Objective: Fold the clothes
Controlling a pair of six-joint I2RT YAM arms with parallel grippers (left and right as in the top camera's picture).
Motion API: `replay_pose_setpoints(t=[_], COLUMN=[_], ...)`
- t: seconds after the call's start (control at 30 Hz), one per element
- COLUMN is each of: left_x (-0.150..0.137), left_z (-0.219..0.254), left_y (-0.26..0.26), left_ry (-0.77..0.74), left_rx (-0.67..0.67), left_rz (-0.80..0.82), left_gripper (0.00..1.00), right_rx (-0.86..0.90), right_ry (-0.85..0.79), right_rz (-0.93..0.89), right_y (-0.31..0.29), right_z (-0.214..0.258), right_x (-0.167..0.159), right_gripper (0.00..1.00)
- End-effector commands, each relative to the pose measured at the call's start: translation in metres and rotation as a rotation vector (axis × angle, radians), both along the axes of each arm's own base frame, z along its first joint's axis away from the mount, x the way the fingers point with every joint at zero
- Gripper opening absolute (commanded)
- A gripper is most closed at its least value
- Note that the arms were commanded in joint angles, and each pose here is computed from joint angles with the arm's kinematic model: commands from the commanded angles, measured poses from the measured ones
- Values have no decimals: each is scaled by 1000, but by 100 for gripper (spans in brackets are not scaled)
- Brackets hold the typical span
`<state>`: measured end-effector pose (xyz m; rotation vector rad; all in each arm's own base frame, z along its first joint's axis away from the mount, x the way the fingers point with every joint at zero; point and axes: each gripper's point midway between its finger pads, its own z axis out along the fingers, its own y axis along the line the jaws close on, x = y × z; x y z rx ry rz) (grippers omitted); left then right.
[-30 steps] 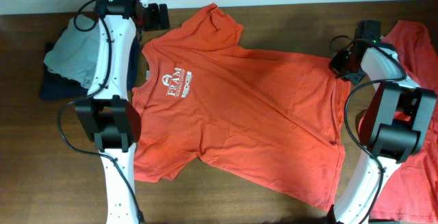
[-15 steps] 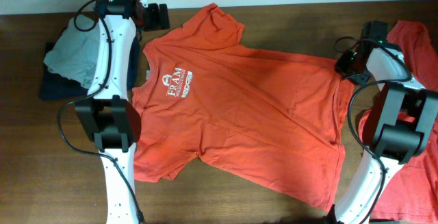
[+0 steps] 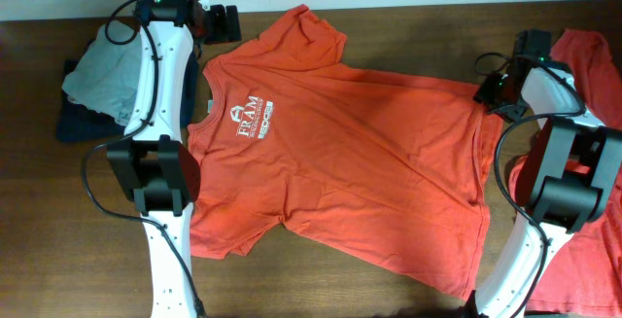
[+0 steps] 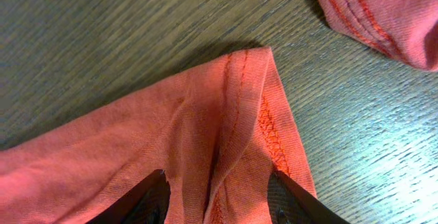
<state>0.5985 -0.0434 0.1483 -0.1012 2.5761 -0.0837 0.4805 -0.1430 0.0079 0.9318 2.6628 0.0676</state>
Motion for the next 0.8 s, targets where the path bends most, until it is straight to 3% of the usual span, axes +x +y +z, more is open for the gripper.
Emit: replay_pose_setpoints(t=[0.0,0.27,0.3,0.4,0.43,0.63,0.77], left_x=[0,0,0,0,0,0,0], left_z=[7,7,7,7,7,7,7], left_y=[0,0,0,0,0,0,0], left_ry=[-12,-12,-12,-12,-12,-12,-12], left_rx=[-3,-3,-3,-3,-3,-3,-3], left_rz=[-3,-3,-3,-3,-3,-3,-3], left_gripper=[99,99,99,99,99,99,99], right_rx=[27,15,15,11,12,21,27], right_ry=[-94,-108,-98,-55,-47,-31,-20], right_rz=[-28,-47,-66,-139,-156,-183,-203], right_y=[-8,-17,-19,-25,-26,-26,-26], right_z=[35,59,57,51,50,45,41], right_x=[17,21,18,7,5,1,-1], right_gripper=[52,49,43,11,8,13,22])
